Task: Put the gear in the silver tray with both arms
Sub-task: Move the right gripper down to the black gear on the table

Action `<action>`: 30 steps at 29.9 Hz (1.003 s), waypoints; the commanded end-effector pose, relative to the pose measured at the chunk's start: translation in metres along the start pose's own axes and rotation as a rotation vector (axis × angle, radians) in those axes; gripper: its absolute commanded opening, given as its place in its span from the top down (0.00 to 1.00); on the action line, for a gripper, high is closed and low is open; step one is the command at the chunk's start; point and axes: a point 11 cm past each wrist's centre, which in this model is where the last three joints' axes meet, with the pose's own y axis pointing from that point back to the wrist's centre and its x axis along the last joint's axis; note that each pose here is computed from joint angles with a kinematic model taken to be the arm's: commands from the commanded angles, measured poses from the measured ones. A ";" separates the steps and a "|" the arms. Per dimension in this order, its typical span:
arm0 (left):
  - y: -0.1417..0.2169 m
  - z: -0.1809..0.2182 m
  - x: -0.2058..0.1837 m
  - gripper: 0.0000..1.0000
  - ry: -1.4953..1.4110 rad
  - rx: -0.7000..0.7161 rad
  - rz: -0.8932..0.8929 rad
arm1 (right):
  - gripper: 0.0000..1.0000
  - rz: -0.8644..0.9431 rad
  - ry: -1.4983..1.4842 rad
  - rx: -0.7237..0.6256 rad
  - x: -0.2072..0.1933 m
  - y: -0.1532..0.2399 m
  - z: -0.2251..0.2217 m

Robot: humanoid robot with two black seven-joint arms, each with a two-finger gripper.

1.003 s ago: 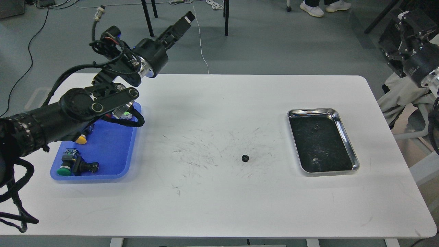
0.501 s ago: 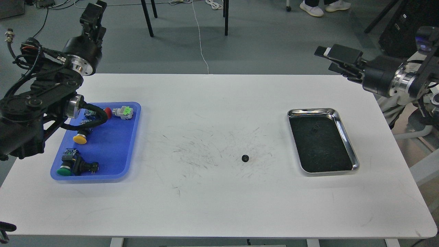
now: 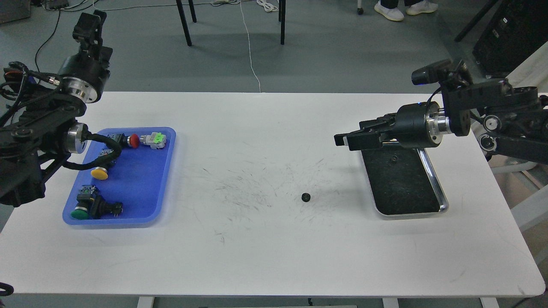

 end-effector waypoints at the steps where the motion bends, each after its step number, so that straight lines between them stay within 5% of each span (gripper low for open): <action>1: 0.001 -0.005 0.002 0.04 0.034 0.012 -0.063 | 0.04 -0.065 0.088 0.000 -0.006 -0.011 -0.003; 9: 0.002 -0.006 -0.004 0.03 0.159 0.021 -0.269 | 0.04 -0.103 0.158 0.048 -0.001 -0.036 -0.017; 30: -0.002 -0.001 0.009 0.03 0.171 0.010 -0.264 | 0.14 -0.284 0.351 0.045 -0.026 -0.104 -0.025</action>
